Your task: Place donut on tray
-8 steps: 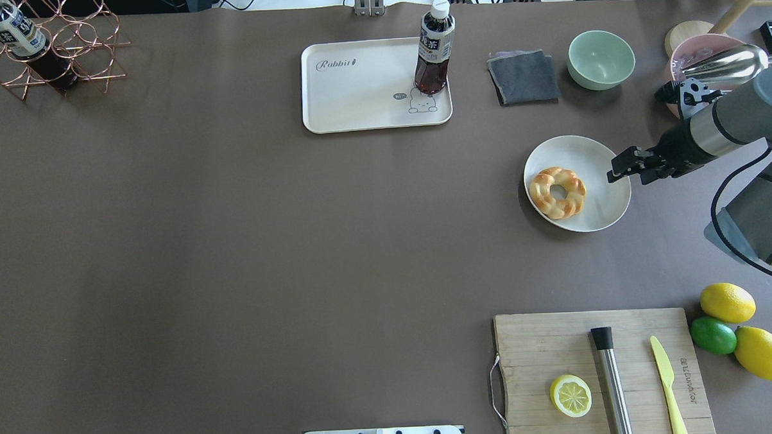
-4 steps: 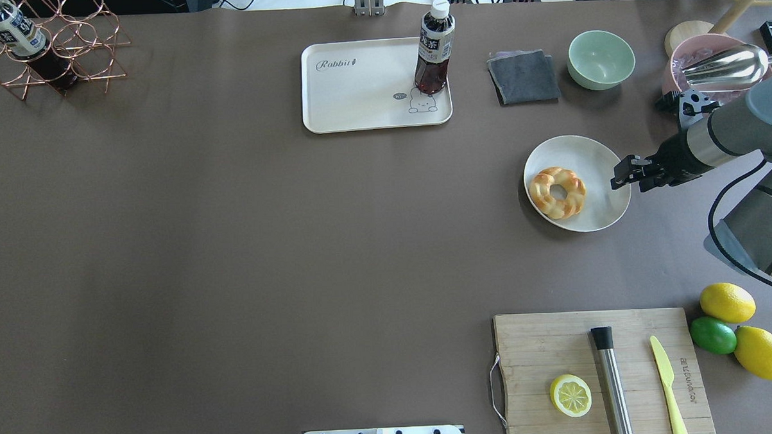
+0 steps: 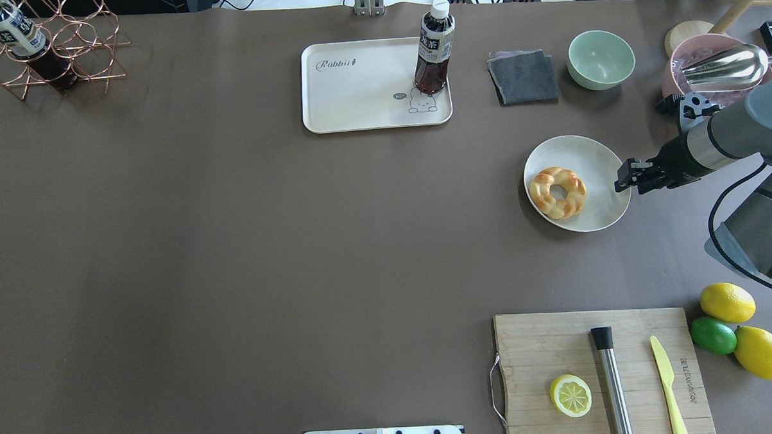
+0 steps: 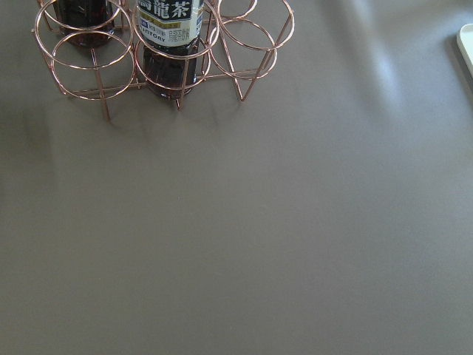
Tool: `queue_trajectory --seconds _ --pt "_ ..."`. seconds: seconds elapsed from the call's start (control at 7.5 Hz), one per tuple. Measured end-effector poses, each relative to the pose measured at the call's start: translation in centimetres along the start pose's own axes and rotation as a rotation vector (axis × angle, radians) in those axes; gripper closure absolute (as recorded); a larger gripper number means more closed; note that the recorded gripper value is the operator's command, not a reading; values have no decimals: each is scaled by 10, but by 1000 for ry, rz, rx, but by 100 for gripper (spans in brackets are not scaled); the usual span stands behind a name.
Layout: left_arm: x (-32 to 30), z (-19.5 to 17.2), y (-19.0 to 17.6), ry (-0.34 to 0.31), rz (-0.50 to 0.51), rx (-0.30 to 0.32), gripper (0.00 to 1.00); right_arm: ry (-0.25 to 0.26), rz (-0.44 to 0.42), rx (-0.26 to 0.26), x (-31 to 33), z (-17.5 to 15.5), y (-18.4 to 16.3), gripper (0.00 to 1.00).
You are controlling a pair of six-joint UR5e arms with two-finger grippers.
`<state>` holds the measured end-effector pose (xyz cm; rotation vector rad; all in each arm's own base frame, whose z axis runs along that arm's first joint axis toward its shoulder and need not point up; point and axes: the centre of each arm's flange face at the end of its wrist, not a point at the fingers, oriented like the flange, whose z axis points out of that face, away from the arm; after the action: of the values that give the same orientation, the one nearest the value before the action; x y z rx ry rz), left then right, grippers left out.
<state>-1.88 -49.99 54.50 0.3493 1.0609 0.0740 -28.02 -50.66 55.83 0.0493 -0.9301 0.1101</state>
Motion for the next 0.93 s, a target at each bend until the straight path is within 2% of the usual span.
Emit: queue_trajectory --seconds 0.27,0.53,0.93 --pt "-1 0 2 1 4 4 2 -17 17 9 -12 -7 0 100" --pt "0 0 3 6 2 4 2 -61 22 23 -42 -21 1 100" --pt "13 -5 -7 21 -73 16 2 -183 63 37 -157 -38 -7 100"
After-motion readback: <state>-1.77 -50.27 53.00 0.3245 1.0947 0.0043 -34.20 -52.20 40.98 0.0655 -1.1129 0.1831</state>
